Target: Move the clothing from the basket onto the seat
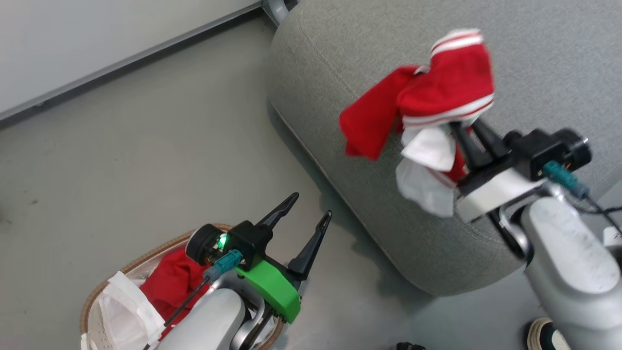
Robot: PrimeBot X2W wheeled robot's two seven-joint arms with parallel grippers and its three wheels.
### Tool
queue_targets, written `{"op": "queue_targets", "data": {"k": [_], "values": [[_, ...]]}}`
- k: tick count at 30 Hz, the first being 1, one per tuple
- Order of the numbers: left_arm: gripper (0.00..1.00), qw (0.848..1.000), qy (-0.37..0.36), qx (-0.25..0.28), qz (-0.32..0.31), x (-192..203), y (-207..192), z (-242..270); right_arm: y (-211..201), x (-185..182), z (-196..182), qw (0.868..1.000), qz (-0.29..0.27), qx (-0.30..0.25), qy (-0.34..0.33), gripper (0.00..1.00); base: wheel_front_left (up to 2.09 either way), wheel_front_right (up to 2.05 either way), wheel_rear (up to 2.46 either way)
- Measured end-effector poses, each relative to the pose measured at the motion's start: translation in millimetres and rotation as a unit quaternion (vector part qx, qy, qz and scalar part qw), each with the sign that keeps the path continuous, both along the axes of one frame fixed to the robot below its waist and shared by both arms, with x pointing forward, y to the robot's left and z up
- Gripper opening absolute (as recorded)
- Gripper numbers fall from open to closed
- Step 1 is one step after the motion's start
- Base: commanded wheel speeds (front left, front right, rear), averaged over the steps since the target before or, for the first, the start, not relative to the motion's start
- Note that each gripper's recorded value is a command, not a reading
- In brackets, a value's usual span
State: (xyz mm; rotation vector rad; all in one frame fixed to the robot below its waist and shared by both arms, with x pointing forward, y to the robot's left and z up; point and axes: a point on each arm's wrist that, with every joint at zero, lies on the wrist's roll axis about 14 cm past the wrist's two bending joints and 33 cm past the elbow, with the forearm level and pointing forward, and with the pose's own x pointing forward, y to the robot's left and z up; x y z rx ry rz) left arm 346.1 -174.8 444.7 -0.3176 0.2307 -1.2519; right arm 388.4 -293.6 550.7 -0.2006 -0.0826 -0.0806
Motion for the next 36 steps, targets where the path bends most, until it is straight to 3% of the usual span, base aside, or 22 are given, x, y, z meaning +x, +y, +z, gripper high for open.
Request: {"op": "queue_targets", "data": {"k": [9, 20, 28, 32, 36], "values": [[1.0, 1.0, 0.012, 0.009, 0.001, 27, 10, -32, -72, 62, 57, 0.991, -0.047, -0.119, -0.023, 0.0, 0.0, 0.0, 0.0], [1.0, 0.998, 0.042, 0.031, 0.038, 65, 41, -84, -130, 141, 77, 0.98, -0.11, -0.164, -0.024, 0.0, 0.0, 0.0, 0.0], [1.0, 0.994, 0.072, 0.051, 0.069, 77, 68, -122, -159, 164, -3, 0.978, -0.169, -0.114, 0.046, 0.0, 0.0, 0.0, 0.0], [1.0, 0.991, 0.088, 0.062, 0.083, 78, 80, -137, -163, 145, -80, 0.971, -0.196, -0.069, 0.119, 0.0, 0.0, 0.0, 0.0], [1.0, 0.989, 0.095, 0.07, 0.091, 78, 86, -143, -164, 123, -117, 0.963, -0.218, -0.041, 0.153, 0.0, 0.0, 0.0, 0.0]]}}
